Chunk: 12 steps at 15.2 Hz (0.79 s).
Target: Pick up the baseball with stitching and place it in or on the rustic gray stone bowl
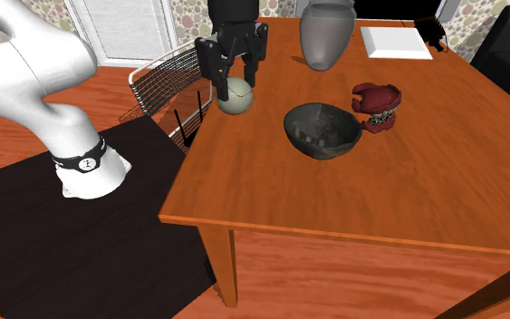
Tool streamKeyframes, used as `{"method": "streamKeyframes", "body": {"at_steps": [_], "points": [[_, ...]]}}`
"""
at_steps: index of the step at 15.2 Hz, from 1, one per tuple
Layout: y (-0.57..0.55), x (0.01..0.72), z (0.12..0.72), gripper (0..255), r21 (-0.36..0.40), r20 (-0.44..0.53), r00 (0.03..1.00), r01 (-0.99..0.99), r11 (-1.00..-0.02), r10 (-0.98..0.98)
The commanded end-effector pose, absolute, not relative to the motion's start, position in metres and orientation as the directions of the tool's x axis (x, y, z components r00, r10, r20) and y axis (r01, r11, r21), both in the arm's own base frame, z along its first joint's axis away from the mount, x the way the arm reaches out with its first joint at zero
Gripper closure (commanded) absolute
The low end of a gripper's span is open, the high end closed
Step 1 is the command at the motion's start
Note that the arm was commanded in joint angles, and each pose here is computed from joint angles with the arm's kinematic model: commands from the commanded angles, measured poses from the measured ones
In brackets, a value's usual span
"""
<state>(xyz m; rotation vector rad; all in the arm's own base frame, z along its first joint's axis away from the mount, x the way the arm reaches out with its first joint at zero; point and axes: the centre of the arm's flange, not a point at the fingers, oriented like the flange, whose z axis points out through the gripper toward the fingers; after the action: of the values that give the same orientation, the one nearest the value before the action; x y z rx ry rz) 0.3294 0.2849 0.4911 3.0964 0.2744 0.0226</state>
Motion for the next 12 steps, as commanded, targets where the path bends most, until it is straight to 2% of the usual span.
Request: {"method": "streamKeyframes", "body": {"at_steps": [1, 12], "points": [[0.308, 0.339, 0.489, 255, 0.033, 0.011, 0.984, 0.175, -0.984, 0.175], [0.439, 0.402, 0.491, 255, 0.033, 0.011, 0.984, 0.175, -0.984, 0.175]]}}
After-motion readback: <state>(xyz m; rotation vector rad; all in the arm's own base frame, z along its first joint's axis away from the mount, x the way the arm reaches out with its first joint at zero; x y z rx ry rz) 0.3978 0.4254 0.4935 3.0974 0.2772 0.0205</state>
